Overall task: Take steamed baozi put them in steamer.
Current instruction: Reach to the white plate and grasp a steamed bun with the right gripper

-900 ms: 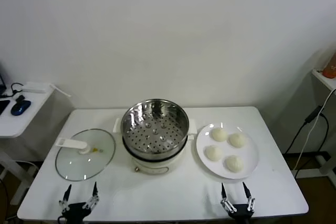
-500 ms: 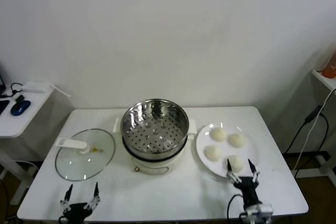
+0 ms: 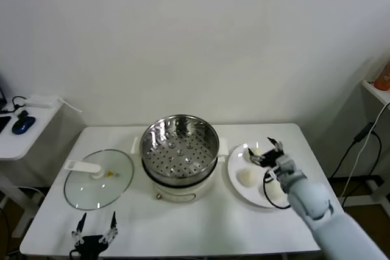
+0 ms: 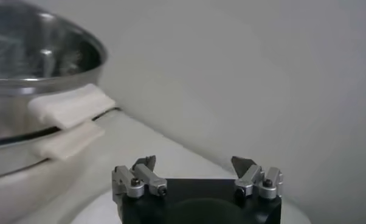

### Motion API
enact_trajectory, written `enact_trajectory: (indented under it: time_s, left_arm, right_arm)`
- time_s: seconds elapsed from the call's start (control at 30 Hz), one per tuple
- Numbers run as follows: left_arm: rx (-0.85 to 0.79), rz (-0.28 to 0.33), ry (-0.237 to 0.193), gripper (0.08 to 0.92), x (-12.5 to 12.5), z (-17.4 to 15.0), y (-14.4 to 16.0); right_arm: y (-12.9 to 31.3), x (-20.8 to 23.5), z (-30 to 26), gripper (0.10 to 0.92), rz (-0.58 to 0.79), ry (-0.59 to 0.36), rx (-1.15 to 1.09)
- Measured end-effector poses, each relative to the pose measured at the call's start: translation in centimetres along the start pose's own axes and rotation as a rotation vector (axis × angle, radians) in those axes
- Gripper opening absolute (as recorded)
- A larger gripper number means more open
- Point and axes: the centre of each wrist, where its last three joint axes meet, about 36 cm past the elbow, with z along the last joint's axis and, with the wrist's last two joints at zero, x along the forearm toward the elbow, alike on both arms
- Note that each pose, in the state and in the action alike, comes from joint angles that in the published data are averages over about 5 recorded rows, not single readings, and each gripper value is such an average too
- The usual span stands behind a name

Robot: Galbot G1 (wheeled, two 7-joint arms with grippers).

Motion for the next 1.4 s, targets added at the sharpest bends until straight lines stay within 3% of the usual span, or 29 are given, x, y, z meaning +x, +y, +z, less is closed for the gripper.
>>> enact_trajectory:
  time_s: [0.3,0.7,1.0,1.4]
  left_arm:
    - [-0.016,0.013,0.0,0.823,0.3,0.7,0.0]
    - [-0.033,0.029,-0.004,0.823,0.2,1.5,0.2]
    - [-0.048,0.022,-0.015,0.823,-0.1,1.9,1.0]
    - [-0.074,0.024,-0.006,0.823,0.0,2.8,1.7]
  right_arm:
    - [-6.0,-1.1,-2.6,0.823,-0.221,0.193,0.331]
    - [-11.9,-5.5,-3.5,0.823,-0.489,0.369,0.562]
    - [-14.2,-10.0,-4.2,0.823,-0.571,0.435,0.647]
    - [-13.9,-14.2,-3.4,0.823,-0.612,0.463,0.627]
